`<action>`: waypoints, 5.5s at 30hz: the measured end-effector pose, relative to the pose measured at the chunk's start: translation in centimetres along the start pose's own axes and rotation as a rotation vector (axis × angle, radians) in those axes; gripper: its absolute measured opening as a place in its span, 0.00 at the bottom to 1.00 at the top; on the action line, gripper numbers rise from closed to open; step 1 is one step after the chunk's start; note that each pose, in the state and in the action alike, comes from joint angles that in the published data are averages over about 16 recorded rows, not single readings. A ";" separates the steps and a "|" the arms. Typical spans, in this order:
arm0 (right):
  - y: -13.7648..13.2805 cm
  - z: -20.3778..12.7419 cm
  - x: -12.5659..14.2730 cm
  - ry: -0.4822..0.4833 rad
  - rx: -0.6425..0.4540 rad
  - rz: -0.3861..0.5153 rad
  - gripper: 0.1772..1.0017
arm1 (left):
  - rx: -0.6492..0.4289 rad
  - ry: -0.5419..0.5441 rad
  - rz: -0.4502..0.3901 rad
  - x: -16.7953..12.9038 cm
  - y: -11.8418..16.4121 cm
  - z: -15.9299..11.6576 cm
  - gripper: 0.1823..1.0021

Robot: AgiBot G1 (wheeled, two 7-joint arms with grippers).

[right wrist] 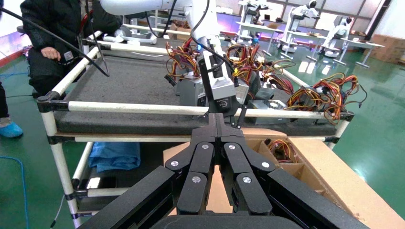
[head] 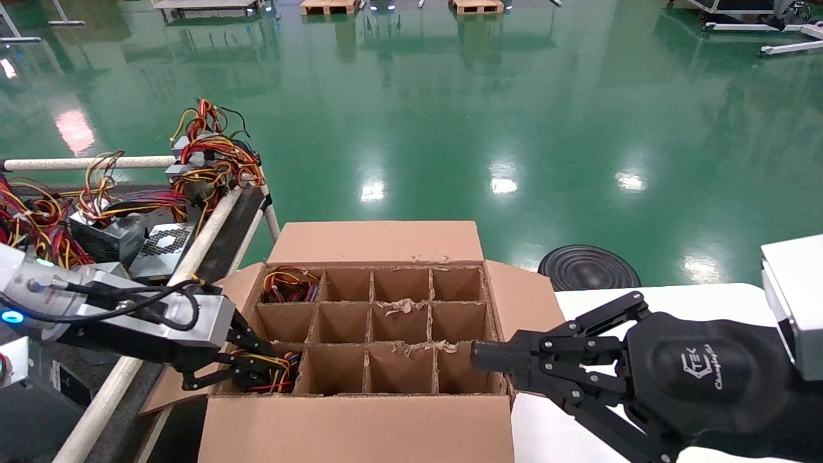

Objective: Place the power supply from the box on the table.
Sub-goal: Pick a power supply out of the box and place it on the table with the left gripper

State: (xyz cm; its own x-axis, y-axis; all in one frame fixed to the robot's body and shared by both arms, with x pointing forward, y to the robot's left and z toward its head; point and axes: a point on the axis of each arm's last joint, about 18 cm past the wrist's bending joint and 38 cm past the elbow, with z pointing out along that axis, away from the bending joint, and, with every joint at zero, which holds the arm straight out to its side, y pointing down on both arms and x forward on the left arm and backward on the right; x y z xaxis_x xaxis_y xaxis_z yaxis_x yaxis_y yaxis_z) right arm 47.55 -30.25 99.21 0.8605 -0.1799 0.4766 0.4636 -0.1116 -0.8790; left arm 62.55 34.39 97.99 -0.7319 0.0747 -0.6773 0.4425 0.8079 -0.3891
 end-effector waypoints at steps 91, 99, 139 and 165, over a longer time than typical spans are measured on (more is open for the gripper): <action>0.0 0.0 0.0 0.000 0.000 0.000 0.02 | -0.853 -1.017 0.514 -14.6 -8.4 -41.4 0.02; 0.0 0.0 0.0 0.000 0.000 0.000 0.02 | -0.984 -1.018 0.443 -12.4 -5.9 -44.9 0.02; 0.0 0.0 0.0 0.000 0.000 0.000 0.02 | -1.162 -0.627 -0.012 -0.7 0.7 -48.7 0.02; 0.0 0.0 0.0 0.000 0.000 0.000 0.02 | -1.085 -0.458 -0.090 2.8 1.9 -46.6 0.02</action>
State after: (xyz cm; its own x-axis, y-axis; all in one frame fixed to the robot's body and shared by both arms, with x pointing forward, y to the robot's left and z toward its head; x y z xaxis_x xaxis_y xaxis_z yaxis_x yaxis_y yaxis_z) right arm 47.55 -30.25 99.21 0.8605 -0.1799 0.4766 0.4636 -0.1116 -0.8790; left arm 37.24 63.35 124.47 -0.3862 -0.0459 -0.9213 -0.4349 0.8898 0.1380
